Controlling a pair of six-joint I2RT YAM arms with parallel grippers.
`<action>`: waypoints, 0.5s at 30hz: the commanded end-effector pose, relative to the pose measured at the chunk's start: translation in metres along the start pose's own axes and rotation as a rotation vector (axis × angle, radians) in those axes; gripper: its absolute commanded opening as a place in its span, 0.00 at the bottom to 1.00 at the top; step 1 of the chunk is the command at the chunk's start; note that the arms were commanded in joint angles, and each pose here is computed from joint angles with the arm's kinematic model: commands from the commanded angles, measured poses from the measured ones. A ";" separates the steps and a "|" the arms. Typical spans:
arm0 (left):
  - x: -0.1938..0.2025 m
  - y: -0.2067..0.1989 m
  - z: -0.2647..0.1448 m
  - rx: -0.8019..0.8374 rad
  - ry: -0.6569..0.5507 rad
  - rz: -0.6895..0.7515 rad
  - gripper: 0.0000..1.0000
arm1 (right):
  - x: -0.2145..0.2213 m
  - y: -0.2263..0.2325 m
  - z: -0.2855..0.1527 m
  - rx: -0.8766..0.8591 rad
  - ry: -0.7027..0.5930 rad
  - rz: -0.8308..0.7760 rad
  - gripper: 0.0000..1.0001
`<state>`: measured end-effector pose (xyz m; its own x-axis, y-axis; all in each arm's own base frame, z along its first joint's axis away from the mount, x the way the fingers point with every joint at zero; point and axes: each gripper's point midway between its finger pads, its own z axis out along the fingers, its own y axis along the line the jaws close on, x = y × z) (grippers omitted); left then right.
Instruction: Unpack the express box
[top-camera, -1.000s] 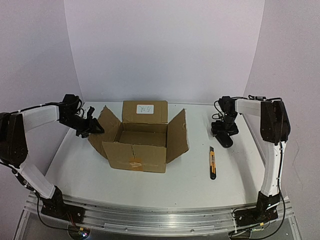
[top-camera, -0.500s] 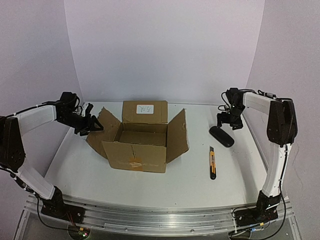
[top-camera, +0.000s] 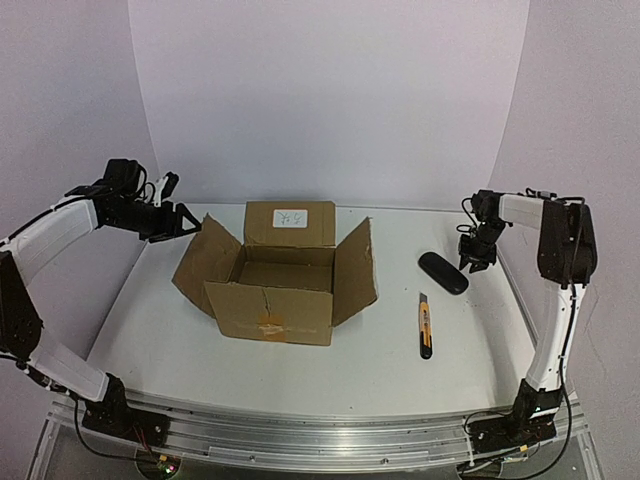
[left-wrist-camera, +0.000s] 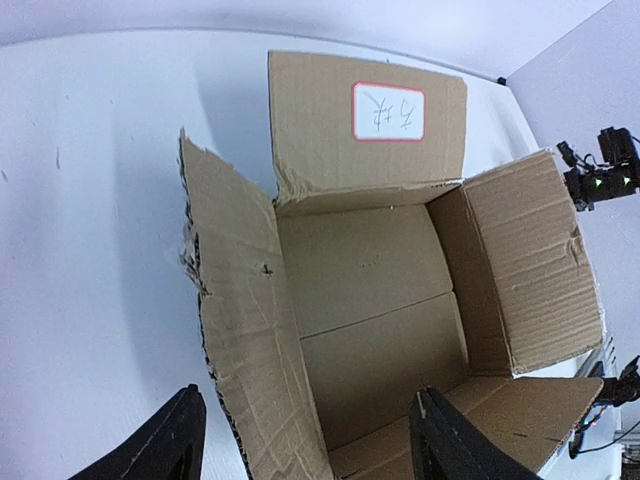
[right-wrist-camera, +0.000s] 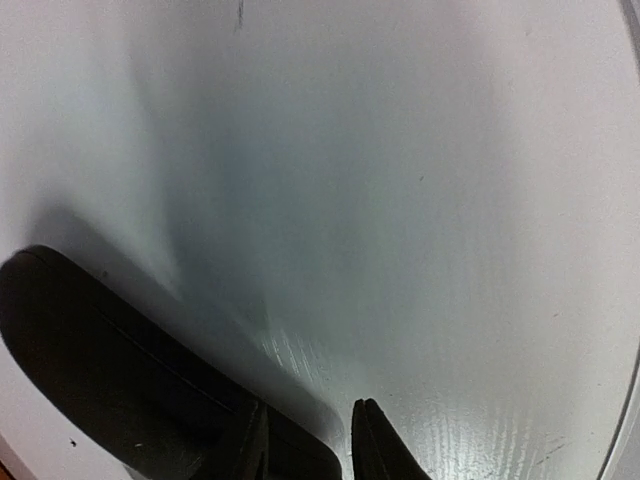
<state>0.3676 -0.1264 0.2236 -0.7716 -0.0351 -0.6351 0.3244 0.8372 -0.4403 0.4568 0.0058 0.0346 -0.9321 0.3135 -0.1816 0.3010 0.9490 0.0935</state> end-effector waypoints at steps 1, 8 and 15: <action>-0.039 -0.005 -0.028 -0.064 -0.137 0.130 0.71 | 0.022 -0.002 0.019 0.012 0.075 0.016 0.27; -0.034 -0.005 -0.020 -0.041 -0.121 0.122 0.73 | 0.027 -0.006 0.018 0.025 0.075 0.005 0.28; -0.031 -0.006 -0.018 -0.028 -0.111 0.119 0.73 | 0.002 -0.004 0.019 0.045 0.025 -0.041 0.34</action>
<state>0.3751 -0.1200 0.2471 -0.6978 -0.0060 -0.7163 0.3632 0.8589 -0.3611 0.4387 0.0053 0.0087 -0.9463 0.3002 -0.1197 0.2967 0.9538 0.0466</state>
